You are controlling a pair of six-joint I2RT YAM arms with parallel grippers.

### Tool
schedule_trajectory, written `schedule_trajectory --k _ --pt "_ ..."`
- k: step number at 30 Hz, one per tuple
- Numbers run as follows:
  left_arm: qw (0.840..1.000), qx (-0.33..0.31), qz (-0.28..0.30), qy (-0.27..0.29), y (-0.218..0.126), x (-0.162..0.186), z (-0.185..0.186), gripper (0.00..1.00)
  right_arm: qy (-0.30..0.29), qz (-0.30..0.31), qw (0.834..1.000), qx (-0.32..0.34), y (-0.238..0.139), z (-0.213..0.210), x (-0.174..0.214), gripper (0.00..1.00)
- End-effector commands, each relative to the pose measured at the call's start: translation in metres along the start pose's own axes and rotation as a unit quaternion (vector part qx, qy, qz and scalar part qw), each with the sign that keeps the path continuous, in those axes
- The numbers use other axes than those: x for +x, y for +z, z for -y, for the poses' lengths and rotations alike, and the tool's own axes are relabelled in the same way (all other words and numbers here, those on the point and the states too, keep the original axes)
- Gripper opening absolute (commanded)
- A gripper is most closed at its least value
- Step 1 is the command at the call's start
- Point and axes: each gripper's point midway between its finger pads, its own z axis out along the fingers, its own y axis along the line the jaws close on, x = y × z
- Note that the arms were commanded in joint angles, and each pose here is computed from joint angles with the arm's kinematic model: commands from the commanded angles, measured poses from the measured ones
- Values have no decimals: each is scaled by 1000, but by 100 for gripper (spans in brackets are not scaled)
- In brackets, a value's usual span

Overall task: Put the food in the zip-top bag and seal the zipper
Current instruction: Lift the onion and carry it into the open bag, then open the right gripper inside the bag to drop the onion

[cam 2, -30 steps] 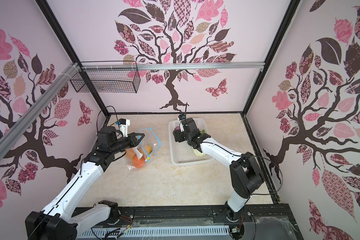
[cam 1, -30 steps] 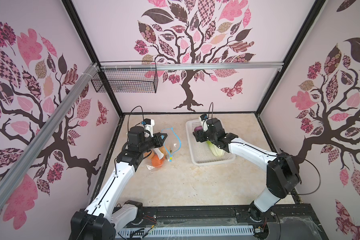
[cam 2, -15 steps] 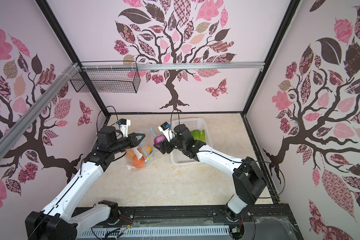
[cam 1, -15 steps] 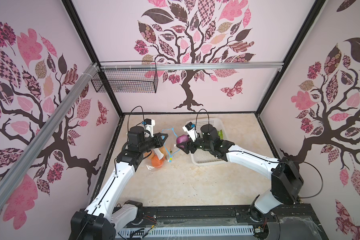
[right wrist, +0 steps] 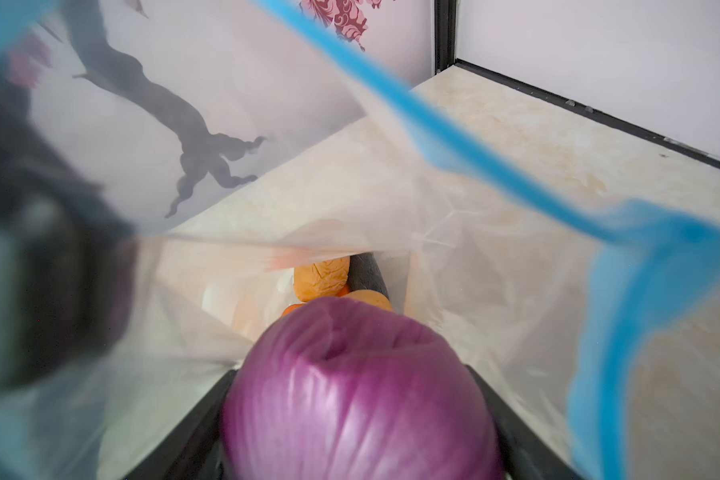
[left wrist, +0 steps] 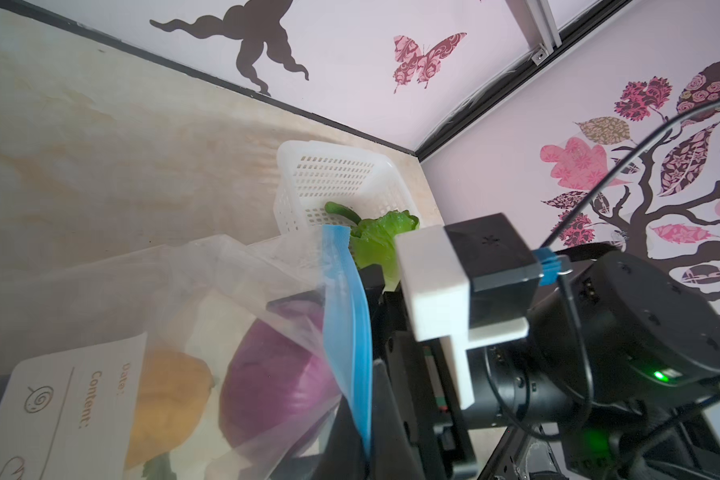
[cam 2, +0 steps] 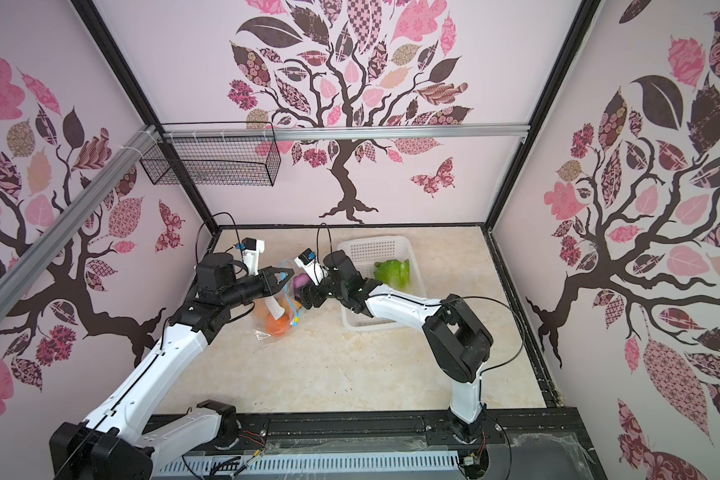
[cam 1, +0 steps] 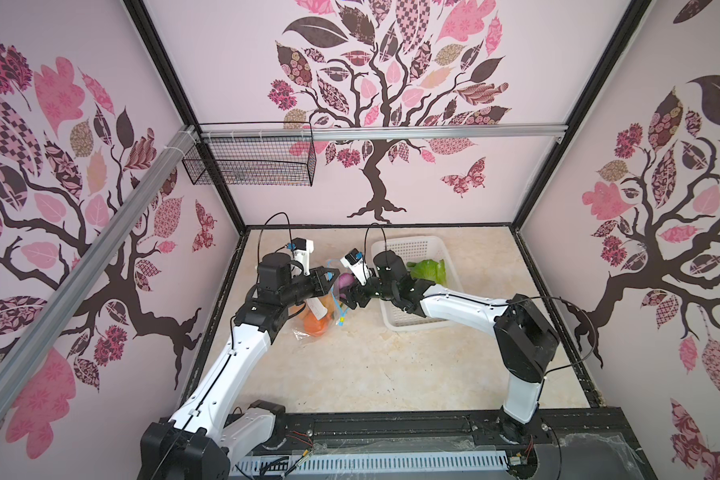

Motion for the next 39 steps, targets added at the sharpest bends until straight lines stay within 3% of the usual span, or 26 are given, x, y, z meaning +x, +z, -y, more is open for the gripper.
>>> schedule_trajectory --k 1,7,15,19,23,26,29,39 --pt "1000 21 16 14 -6 -8 14 0 -13 13 1000 9 16 -1 -7 60" --pt "1000 14 22 5 -6 -10 10 0 -4 6 1000 13 16 0 -3 79" --pt "999 -3 34 -6 -8 -16 0 0 -12 46 999 26 -28 -11 -28 89" --pt "999 -7 36 -4 -8 -17 -2 0 -18 66 996 48 -51 -12 -41 90" --pt "999 -13 38 -1 -8 -17 -5 0 -10 81 992 100 -75 1 -46 86" --pt "999 -12 36 -1 -7 -17 -5 0 12 71 989 129 -80 17 -38 77" --pt "999 -11 34 0 -7 -16 -5 0 37 50 988 143 -76 32 -22 68" --pt "999 -10 34 3 -7 -16 -5 0 83 -4 985 153 -34 61 12 55"
